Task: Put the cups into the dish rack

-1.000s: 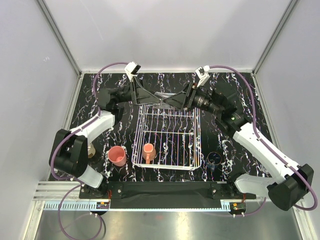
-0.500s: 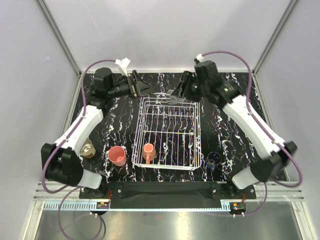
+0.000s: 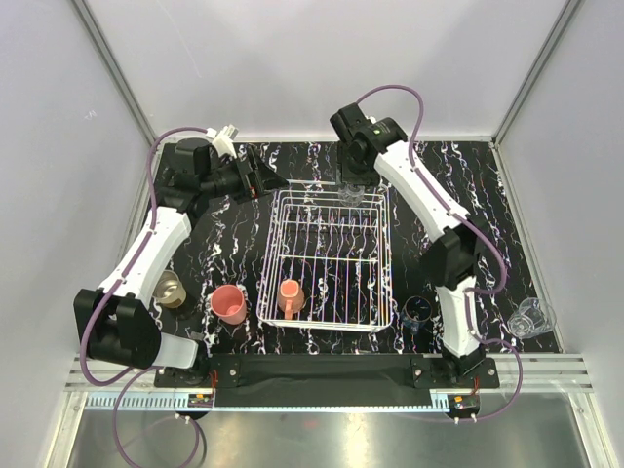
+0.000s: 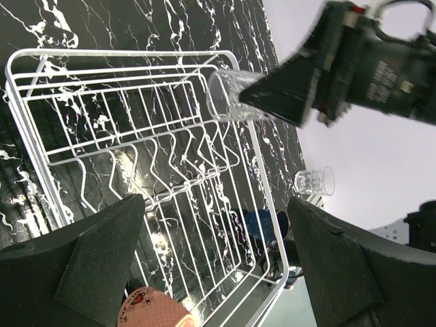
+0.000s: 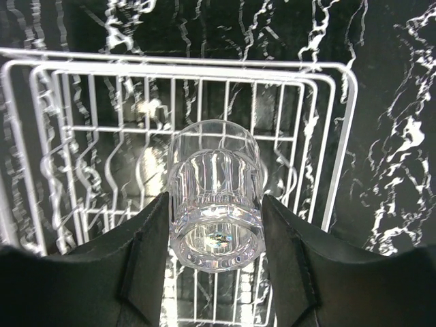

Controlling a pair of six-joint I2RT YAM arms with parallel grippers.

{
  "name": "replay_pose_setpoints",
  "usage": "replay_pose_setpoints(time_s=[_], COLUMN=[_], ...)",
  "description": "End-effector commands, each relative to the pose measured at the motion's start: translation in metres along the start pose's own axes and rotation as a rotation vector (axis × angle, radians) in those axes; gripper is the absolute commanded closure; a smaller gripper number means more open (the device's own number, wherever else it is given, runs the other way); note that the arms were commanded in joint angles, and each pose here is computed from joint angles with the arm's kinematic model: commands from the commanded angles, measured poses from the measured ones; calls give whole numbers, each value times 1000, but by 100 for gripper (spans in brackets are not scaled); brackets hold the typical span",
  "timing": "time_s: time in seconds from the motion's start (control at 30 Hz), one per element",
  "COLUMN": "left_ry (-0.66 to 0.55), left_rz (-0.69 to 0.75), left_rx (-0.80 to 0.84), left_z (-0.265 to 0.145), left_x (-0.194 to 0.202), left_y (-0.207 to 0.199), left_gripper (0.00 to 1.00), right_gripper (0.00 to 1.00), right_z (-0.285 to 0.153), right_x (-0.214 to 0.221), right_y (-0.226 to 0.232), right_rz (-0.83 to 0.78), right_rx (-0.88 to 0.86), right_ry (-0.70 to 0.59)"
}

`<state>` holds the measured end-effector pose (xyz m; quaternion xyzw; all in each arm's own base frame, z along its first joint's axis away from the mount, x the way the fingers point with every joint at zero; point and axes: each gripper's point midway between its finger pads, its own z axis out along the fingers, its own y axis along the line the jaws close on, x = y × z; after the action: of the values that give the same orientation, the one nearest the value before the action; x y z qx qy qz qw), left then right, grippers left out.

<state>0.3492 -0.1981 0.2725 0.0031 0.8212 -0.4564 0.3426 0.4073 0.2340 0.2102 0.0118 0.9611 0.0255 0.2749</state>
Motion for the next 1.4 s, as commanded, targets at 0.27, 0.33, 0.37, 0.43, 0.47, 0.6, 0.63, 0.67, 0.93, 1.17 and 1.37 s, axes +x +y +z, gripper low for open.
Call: replay_pose_setpoints(time_s=[0.27, 0.33, 0.37, 0.43, 0.47, 0.6, 0.63, 0.67, 0.93, 1.17, 1.37], left_ry=[-37, -35, -33, -31, -29, -25, -23, -25, -12, -7, -6], left_rz=[39, 37, 32, 28, 23, 15, 14, 12, -3, -10, -12], left_rx=[42, 50, 49, 52, 52, 54, 56, 57, 60, 58, 60], left_z=[-7, -7, -7, -7, -6, -5, -5, -5, -2, -1, 0], left_x=[-14, -14, -13, -13, -13, -13, -12, -13, -10, -10, -10], left_y=[-16, -17, -17, -16, -15, -14, -14, -14, -11, -9, -9], left_gripper=[8, 8, 8, 8, 8, 8, 8, 8, 8, 8, 8], right_gripper=[100, 100, 100, 100, 100, 100, 100, 100, 100, 100, 98], right_z=[39, 43, 44, 52, 55, 67, 68, 69, 92, 103, 111], right_x=[-15, -12, -11, -7, -6, 1, -2, -1, 9, 21, 28], right_y=[-35, -32, -32, -33, -35, -35, -35, -33, -30, -30, -33], right_rz=[-11, -10, -6, -13, -11, -11, -7, -9, -9, -12, -19], right_rx=[68, 42, 37, 44, 48, 45, 42, 38, 32, 35, 49], right_ry=[26, 36, 41, 58, 64, 86, 76, 76, 111, 147, 173])
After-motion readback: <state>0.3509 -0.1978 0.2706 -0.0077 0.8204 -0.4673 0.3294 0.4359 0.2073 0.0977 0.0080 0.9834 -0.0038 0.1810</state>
